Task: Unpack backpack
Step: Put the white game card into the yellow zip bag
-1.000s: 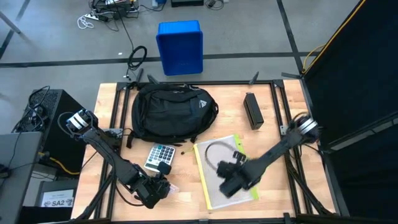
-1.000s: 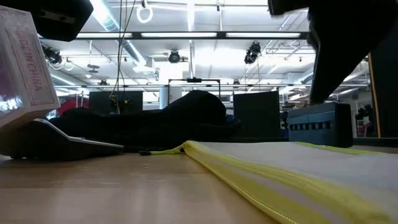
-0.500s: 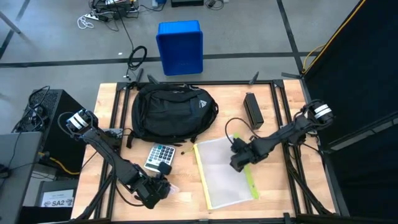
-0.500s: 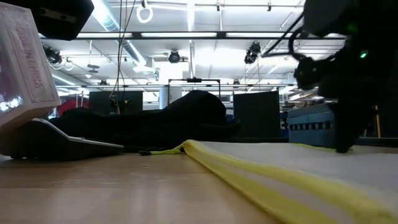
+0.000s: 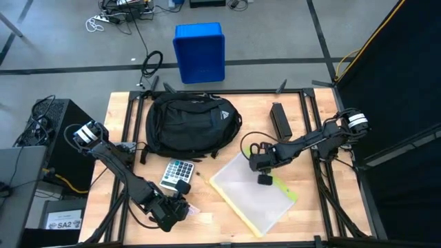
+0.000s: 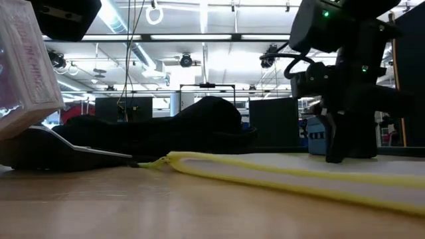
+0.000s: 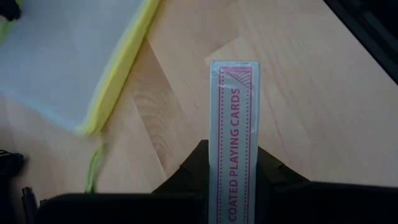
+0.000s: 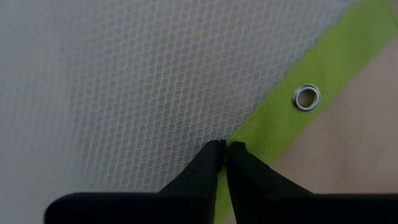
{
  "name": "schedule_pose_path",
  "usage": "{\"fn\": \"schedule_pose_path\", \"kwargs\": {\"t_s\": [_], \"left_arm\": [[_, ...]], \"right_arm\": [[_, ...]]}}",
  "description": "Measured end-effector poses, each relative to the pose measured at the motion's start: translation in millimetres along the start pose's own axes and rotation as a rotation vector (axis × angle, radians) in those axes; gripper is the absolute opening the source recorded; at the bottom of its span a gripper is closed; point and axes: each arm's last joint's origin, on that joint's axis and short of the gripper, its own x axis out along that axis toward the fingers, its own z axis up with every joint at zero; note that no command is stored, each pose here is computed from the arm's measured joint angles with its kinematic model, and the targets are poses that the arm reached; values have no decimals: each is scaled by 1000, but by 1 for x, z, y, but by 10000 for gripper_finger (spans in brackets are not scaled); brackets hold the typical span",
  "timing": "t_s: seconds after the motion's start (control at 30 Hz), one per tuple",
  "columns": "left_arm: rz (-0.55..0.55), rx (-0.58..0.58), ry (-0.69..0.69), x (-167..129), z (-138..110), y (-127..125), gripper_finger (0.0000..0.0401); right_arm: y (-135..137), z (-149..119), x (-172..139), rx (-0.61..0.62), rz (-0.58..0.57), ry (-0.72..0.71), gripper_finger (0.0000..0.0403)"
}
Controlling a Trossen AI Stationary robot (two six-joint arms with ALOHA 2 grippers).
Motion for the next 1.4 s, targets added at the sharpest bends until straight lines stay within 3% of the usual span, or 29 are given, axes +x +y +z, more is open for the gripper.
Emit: {"fn": "schedule_pose_path", "kwargs": {"t_s": [0.07,0.2,0.4,0.5,0.57,0.63,0.7,0.77,0.97,1.1,1.3,1.4], "left_arm": [[-1,0,0,0,0,0,31],[-1,5,1,0,0,0,31],[2,1,2,1,0,2,31],[2,1,1,1,0,2,31],[1,2,0,1,0,2,31],[1,16,-2,1,1,2,31],[0,15,-14,1,2,2,31],[-1,12,-22,1,3,2,31],[2,9,-22,2,3,3,31],[6,-6,-46,3,6,5,31],[5,-8,-53,4,7,4,31],[5,3,-52,4,7,4,31]], "right_arm": [[-1,0,-1,-32,-7,12,2],[-3,10,-17,31,-16,37,7],[16,44,-72,106,74,-165,17],[44,66,-101,166,269,-423,25],[70,74,-117,84,448,-599,31],[96,71,-130,-19,538,-729,36],[120,62,-137,-47,509,-814,36],[141,49,-131,-14,387,-836,31],[204,26,-105,3,126,-788,3],[229,34,-82,-72,-16,-595,2],[245,45,-52,-88,-64,-222,7],[252,45,-38,-101,2,-116,29]]}}
